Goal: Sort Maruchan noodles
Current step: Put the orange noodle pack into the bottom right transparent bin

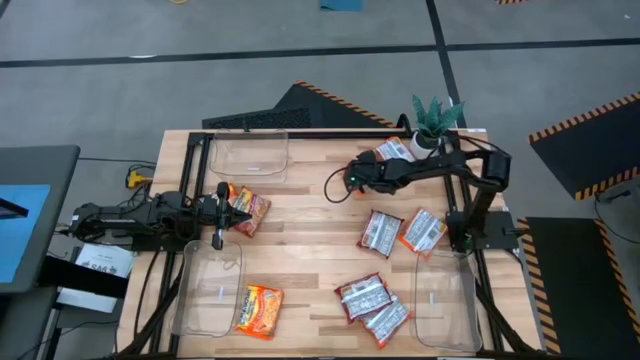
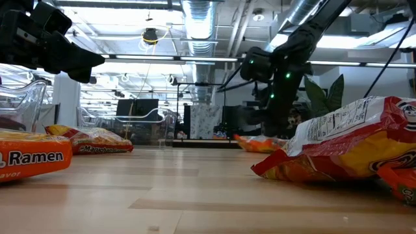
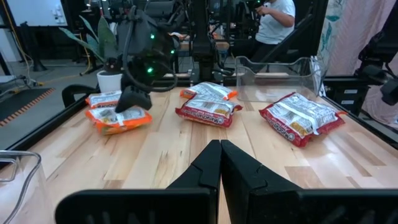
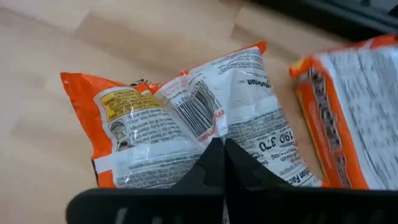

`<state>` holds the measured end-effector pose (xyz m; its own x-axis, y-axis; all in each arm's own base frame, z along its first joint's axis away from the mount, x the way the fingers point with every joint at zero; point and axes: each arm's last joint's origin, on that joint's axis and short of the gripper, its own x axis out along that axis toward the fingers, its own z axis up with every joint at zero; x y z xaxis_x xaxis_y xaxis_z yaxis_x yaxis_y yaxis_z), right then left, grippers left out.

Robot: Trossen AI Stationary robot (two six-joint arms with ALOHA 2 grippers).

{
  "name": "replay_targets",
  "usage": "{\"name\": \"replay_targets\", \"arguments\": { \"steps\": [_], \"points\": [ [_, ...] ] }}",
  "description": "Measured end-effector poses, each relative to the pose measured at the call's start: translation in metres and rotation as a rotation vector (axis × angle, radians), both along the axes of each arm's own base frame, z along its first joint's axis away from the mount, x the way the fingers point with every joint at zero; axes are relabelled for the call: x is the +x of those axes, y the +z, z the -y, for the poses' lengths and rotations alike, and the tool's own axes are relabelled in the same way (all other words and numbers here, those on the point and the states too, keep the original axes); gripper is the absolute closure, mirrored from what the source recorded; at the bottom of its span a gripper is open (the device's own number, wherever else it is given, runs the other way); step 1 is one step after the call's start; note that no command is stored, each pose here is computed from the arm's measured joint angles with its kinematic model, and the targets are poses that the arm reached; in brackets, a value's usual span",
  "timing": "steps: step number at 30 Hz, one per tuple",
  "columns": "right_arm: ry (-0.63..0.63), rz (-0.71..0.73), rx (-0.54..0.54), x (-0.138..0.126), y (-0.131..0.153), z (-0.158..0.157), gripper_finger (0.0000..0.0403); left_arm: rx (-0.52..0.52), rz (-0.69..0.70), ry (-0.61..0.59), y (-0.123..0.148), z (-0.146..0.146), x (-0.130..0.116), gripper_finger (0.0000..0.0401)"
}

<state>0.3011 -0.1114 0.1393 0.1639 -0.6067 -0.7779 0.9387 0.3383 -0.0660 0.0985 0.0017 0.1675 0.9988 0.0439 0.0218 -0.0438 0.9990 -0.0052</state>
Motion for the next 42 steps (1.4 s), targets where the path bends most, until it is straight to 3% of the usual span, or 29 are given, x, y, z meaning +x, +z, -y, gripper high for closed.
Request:
{"name": "replay_targets", "arguments": {
  "steps": [9, 12, 19, 22, 29, 36, 42],
  "points": [
    [0.128, 0.118, -0.064, -0.011, 0.061, -0.025, 0.0396, 0.000, 0.001, 0.000, 0.000, 0.000, 0.000, 0.0401],
    [0.247, 0.164, -0.067, -0.018, 0.086, -0.041, 0.0396, 0.000, 0.000, 0.000, 0.000, 0.000, 0.000, 0.0401],
    [0.665, 0.215, 0.162, -0.057, 0.130, -0.106, 0.0396, 0.000, 0.000, 0.000, 0.000, 0.000, 0.000, 0.0401],
    [0.749, 0.222, 0.294, -0.080, 0.139, -0.138, 0.0396, 0.000, 0.000, -0.001, 0.000, 0.000, 0.000, 0.0401],
    [0.735, 0.268, 0.565, -0.126, 0.149, -0.204, 0.0396, 0.000, 0.001, 0.000, 0.000, 0.000, 0.000, 0.0401],
    [0.577, 0.185, 0.762, -0.159, 0.141, -0.247, 0.0396, 0.000, 0.001, 0.000, 0.000, 0.000, 0.000, 0.0401],
    [0.409, 0.102, 0.862, -0.182, 0.136, -0.263, 0.0395, 0.000, 0.001, 0.000, 0.000, 0.000, 0.000, 0.0401]
  ]
}}
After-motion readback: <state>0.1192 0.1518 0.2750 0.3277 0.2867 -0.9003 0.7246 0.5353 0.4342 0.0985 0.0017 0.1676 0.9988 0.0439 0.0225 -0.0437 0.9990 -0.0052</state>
